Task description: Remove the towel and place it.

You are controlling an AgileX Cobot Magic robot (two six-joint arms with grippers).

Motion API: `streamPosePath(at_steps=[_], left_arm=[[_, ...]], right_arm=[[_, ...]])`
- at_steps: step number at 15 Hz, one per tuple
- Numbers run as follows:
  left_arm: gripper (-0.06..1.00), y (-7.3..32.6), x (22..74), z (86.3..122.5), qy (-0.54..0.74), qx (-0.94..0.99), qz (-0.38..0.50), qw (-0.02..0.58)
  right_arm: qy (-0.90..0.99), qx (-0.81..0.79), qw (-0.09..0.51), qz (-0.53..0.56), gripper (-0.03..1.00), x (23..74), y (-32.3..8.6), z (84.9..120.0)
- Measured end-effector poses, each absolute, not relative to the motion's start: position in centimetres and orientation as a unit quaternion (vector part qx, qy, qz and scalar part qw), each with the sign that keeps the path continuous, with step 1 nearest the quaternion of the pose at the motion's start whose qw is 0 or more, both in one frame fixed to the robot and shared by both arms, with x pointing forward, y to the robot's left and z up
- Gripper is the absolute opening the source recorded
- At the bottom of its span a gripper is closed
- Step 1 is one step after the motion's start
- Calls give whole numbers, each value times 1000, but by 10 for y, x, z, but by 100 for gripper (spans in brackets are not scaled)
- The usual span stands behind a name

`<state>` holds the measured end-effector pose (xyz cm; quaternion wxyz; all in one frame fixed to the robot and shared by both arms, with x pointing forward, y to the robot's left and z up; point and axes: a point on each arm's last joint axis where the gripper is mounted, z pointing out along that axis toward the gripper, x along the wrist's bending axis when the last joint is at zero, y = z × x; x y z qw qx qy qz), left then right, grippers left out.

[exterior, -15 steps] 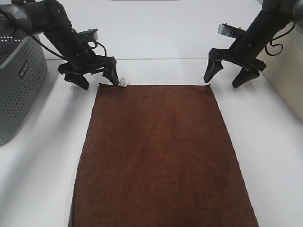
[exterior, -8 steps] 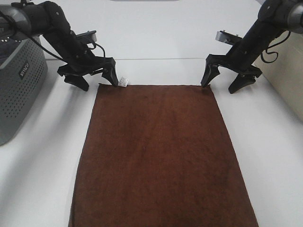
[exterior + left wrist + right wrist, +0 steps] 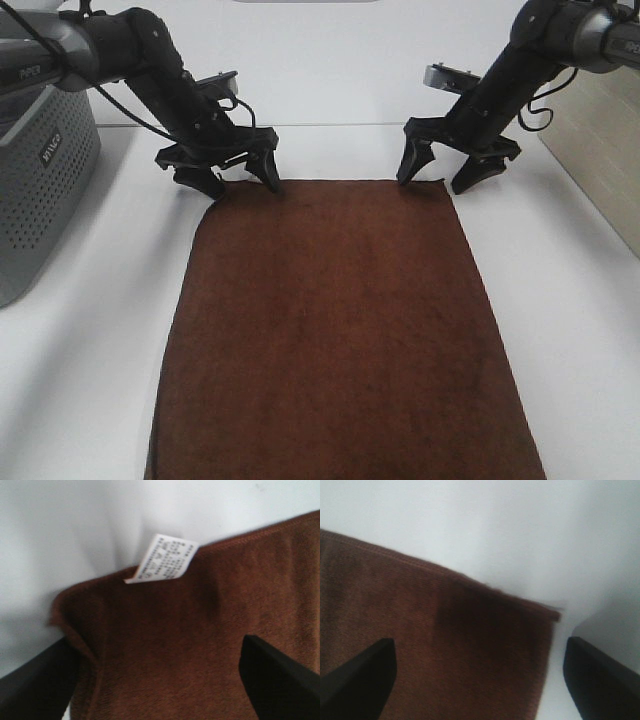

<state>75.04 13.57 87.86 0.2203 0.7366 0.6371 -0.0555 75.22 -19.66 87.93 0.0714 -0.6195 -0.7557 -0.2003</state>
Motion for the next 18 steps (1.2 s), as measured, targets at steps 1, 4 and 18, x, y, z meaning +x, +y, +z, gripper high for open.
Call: streamPosePath(at_steps=[1,4,18], left_arm=[[75,133,750,878,641,734,-58,219],[56,134,749,875,643,735,-52,210],[1,143,764,874,602,764,54,225]], right_arm=[[-764,-611,66,-196,83,751,-188,878],[-773,-608,46,-175,57,750,-187,875],[-768,-605,-19,-210,1,767,-189,892]])
